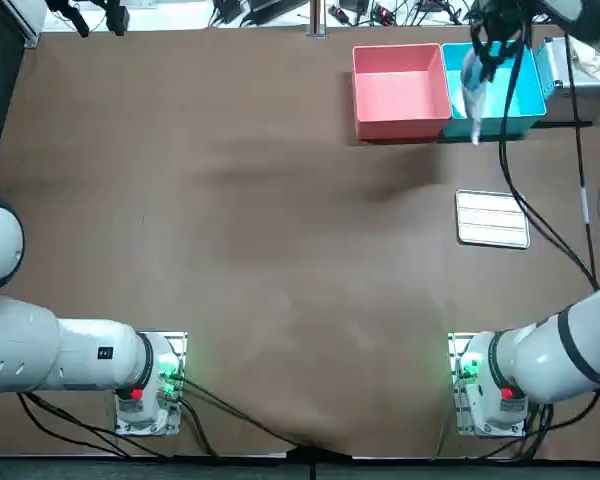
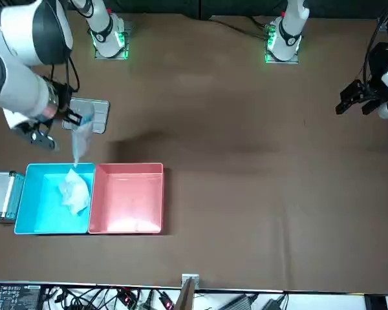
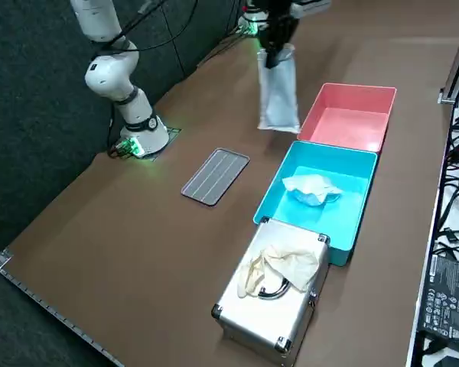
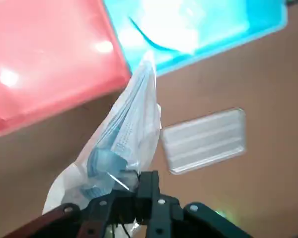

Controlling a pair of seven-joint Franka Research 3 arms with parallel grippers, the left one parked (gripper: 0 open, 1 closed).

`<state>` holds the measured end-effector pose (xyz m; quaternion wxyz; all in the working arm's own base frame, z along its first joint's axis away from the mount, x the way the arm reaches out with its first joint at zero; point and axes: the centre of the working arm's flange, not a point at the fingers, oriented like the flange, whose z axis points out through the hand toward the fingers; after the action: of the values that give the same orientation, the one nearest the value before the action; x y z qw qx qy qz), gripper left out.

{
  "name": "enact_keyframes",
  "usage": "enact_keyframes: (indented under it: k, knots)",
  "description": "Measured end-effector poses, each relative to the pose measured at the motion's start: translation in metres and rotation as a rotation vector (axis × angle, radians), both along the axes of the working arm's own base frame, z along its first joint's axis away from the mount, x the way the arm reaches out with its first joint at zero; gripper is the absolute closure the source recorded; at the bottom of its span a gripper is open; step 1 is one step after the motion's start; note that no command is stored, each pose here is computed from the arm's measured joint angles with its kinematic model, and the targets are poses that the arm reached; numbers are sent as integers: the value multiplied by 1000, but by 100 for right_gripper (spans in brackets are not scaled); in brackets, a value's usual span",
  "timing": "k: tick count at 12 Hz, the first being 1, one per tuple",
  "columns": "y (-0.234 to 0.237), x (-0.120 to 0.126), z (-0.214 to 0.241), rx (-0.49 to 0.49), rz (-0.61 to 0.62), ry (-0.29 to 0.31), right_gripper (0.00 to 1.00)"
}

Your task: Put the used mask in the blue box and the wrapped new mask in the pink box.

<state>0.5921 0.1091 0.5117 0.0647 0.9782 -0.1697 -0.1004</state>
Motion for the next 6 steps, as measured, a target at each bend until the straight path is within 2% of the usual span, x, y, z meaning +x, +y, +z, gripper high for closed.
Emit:
enact_keyframes:
  k: [3,6]
  knots:
    - [20,29,-12,67,-13,-81,99]
    - [35,48,-29,88,-8,-149,99]
